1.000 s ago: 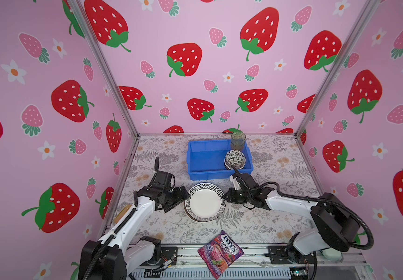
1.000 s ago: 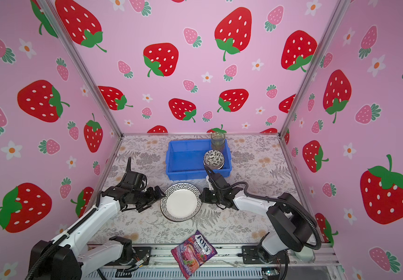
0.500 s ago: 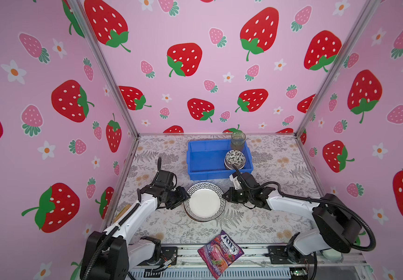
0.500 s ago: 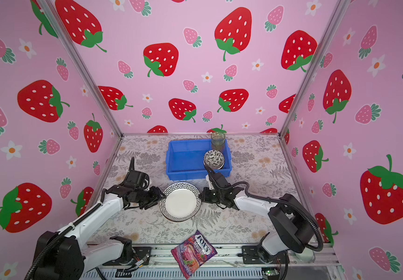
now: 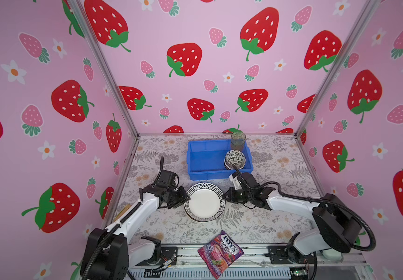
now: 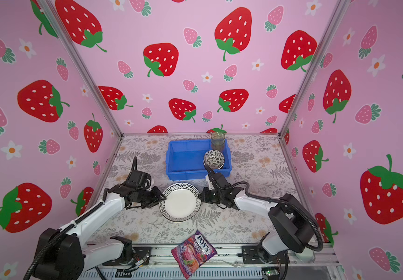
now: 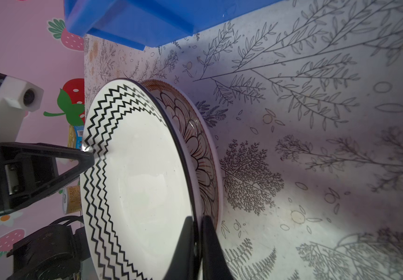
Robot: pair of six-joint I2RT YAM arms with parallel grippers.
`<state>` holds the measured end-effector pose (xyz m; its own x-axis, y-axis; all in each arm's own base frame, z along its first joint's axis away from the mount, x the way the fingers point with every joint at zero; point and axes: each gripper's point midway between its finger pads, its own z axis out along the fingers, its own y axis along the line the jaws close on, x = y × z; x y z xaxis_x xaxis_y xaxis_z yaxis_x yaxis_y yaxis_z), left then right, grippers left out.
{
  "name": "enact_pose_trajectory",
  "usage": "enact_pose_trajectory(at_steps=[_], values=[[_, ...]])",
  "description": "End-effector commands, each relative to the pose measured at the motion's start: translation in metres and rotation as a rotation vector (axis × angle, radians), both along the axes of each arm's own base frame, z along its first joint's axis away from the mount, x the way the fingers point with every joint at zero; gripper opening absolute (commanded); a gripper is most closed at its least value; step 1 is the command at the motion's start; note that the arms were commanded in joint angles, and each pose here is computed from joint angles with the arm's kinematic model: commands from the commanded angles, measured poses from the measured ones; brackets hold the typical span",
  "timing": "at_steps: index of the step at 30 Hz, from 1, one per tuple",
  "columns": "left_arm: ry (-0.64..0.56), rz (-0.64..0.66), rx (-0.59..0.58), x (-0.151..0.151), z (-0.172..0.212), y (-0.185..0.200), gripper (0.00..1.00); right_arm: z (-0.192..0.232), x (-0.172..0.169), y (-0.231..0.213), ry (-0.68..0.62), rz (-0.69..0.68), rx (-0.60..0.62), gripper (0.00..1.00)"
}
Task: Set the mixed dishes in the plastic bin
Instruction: 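Close the left gripper on the tilted zigzag plate rim while the right holds it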
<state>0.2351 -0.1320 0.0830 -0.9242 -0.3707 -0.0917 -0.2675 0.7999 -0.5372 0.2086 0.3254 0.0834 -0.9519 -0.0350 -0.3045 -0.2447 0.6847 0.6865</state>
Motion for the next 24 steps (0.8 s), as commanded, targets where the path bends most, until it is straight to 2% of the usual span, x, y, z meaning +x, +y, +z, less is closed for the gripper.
enact_pose_trajectory(at_steps=[1, 9, 20, 22, 24], values=[[-0.002, -0.008, -0.008, 0.000, 0.001, -0.003, 0.30, 0.063, 0.011, 0.024, -0.092, 0.025, 0.191, 0.00], [-0.004, -0.012, -0.007, 0.000, 0.002, -0.004, 0.16, 0.069, 0.012, 0.024, -0.100, 0.024, 0.198, 0.00], [-0.006, -0.012, -0.004, 0.001, 0.003, -0.005, 0.07, 0.074, 0.014, 0.027, -0.111, 0.031, 0.205, 0.00], [-0.010, -0.011, -0.004, 0.001, 0.003, -0.004, 0.00, 0.072, 0.014, 0.028, -0.106, 0.032, 0.202, 0.00], [-0.015, -0.012, -0.002, 0.001, 0.004, -0.004, 0.00, 0.071, 0.015, 0.029, -0.104, 0.037, 0.201, 0.00]])
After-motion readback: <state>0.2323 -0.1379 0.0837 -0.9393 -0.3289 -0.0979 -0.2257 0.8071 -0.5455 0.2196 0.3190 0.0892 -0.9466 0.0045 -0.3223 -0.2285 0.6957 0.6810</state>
